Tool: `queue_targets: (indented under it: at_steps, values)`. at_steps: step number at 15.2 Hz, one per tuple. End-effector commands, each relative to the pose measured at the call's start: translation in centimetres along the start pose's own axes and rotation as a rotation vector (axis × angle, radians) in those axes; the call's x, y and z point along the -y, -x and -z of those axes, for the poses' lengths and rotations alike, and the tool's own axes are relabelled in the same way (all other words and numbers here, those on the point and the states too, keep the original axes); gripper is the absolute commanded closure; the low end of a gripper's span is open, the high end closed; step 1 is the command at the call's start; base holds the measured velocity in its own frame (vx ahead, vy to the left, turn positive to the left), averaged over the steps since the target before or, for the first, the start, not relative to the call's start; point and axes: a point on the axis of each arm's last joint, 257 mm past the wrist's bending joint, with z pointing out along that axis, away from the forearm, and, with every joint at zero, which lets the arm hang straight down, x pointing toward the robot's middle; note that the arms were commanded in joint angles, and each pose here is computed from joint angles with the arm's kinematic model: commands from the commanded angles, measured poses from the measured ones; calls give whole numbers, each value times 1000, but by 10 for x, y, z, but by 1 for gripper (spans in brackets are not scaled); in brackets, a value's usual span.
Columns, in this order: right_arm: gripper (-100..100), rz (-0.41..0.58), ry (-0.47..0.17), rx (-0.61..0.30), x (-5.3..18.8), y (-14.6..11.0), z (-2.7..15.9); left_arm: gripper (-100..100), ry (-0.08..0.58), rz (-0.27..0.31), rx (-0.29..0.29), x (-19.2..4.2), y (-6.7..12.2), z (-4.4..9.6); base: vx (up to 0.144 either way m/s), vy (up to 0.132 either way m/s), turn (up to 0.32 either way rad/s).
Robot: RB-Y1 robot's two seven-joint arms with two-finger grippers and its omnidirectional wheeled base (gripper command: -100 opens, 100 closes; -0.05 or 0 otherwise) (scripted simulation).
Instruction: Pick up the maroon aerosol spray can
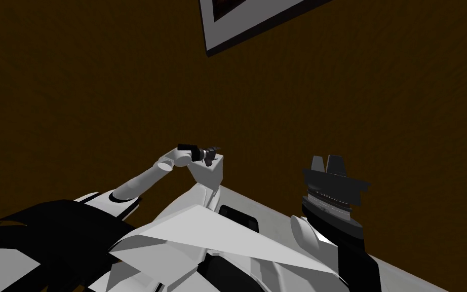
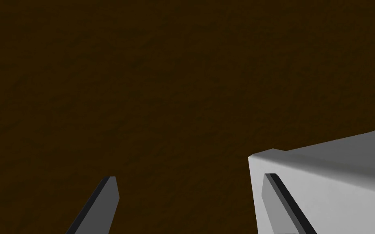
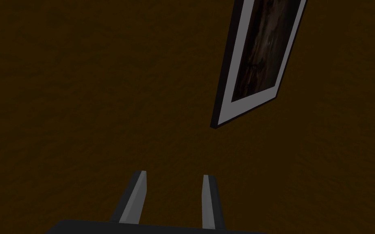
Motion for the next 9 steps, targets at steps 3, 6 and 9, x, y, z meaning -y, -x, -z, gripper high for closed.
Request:
queue_targets:
  at_steps: [3,6,9]
  values:
    - [0,0,0,0,0,0,0,-100,87,-7,-5,-9,4,6,25,-2,-5]
    - [0,0,0,0,0,0,0,-100,143,-13,-9,-11,7,13,21,-1,-4]
    - [0,0,0,0,0,0,0,-100,201,-20,-10,-14,10,20,21,-1,-2]
